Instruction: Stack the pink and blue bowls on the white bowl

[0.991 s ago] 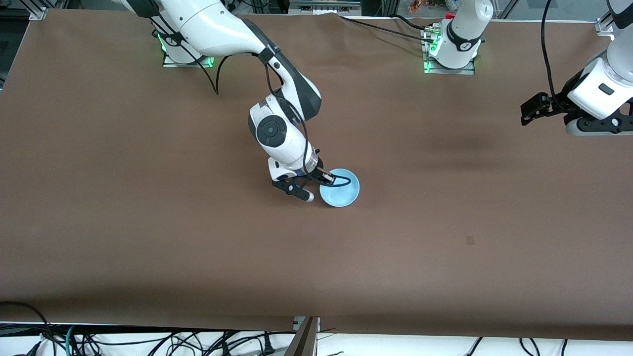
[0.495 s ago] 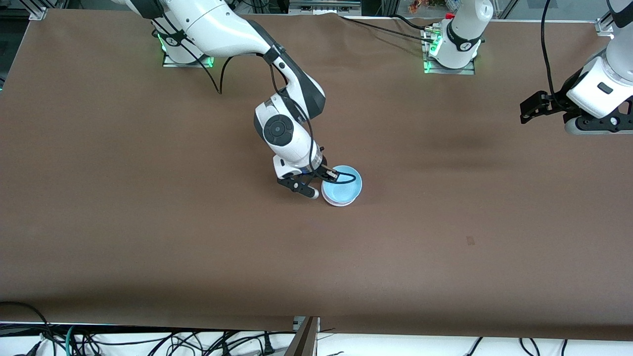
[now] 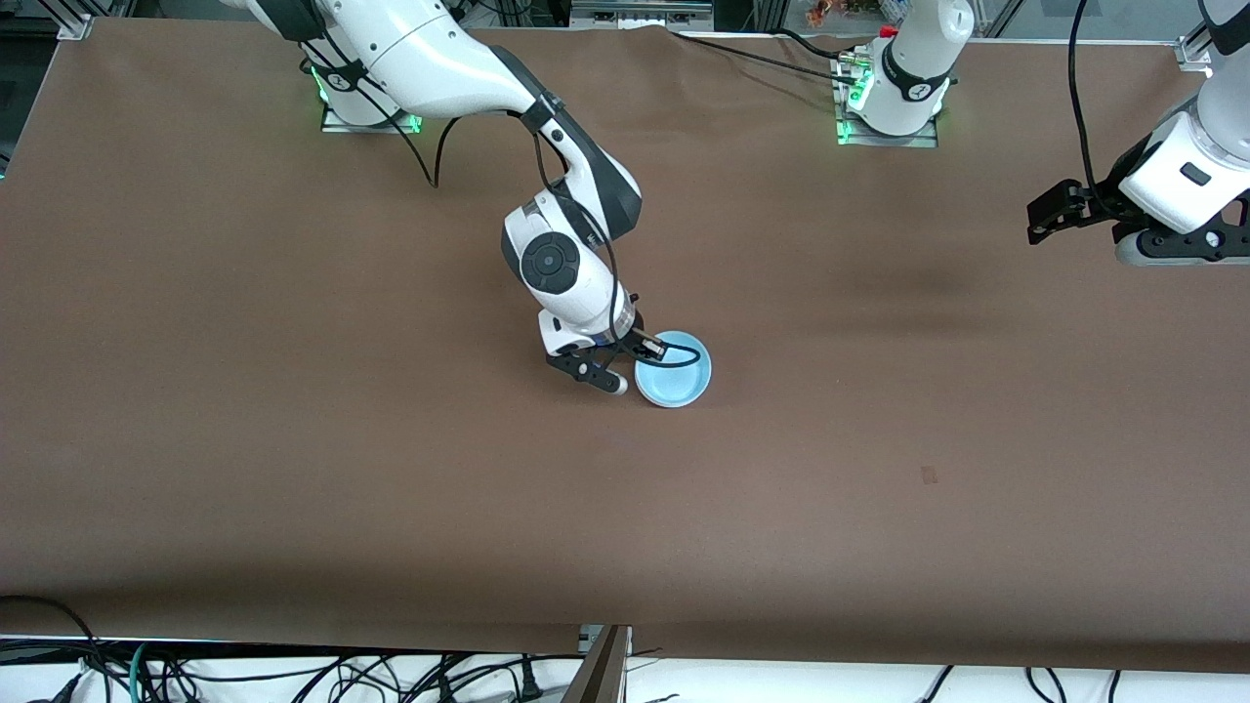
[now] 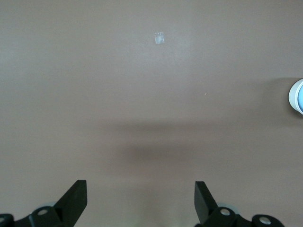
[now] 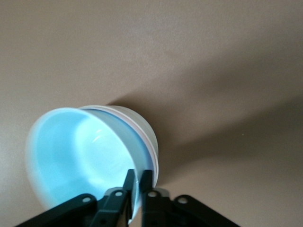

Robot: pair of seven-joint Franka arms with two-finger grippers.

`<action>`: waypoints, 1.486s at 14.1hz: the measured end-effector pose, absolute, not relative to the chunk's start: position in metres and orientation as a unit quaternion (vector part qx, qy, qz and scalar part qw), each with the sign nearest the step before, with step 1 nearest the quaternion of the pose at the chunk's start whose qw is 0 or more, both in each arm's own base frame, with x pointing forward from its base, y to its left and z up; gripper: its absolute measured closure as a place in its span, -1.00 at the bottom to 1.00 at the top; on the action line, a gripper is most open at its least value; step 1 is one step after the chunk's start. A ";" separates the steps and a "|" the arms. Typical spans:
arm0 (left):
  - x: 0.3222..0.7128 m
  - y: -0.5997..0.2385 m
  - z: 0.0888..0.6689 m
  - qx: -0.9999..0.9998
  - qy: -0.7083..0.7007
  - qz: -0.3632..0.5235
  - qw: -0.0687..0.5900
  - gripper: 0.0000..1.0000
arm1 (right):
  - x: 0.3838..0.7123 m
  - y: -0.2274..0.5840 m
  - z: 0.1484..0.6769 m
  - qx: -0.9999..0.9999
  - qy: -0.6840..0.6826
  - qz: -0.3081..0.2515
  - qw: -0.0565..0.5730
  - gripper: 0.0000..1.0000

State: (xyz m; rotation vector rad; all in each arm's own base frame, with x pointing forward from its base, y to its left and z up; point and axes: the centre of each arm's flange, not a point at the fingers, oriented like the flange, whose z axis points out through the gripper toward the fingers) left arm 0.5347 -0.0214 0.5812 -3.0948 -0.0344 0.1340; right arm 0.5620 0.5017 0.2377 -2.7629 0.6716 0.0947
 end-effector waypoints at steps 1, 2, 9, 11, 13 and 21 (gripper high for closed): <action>0.535 -0.021 0.581 -0.999 -0.011 0.043 0.022 -1.00 | 0.564 0.500 0.238 -0.960 0.235 0.032 0.148 0.49; 0.535 -0.021 0.581 -0.999 -0.011 0.043 0.022 -1.00 | 0.565 0.500 0.240 -0.960 0.236 0.030 0.150 0.27; 0.535 -0.022 0.581 -0.999 -0.011 0.043 0.022 -1.00 | 0.591 0.475 0.329 -0.959 0.240 0.013 0.149 -0.99; 0.535 -0.025 0.581 -0.999 -0.008 0.043 0.022 -1.00 | 0.606 0.436 0.390 -0.963 0.236 -0.006 0.130 -0.99; 0.534 -0.029 0.582 -0.999 -0.004 0.043 0.022 -1.00 | 0.609 0.399 0.447 -0.974 0.203 -0.029 0.093 -0.99; 0.533 -0.049 0.582 -0.999 0.014 0.042 0.024 -1.00 | 0.583 0.225 0.562 -0.994 0.101 0.026 0.035 -1.00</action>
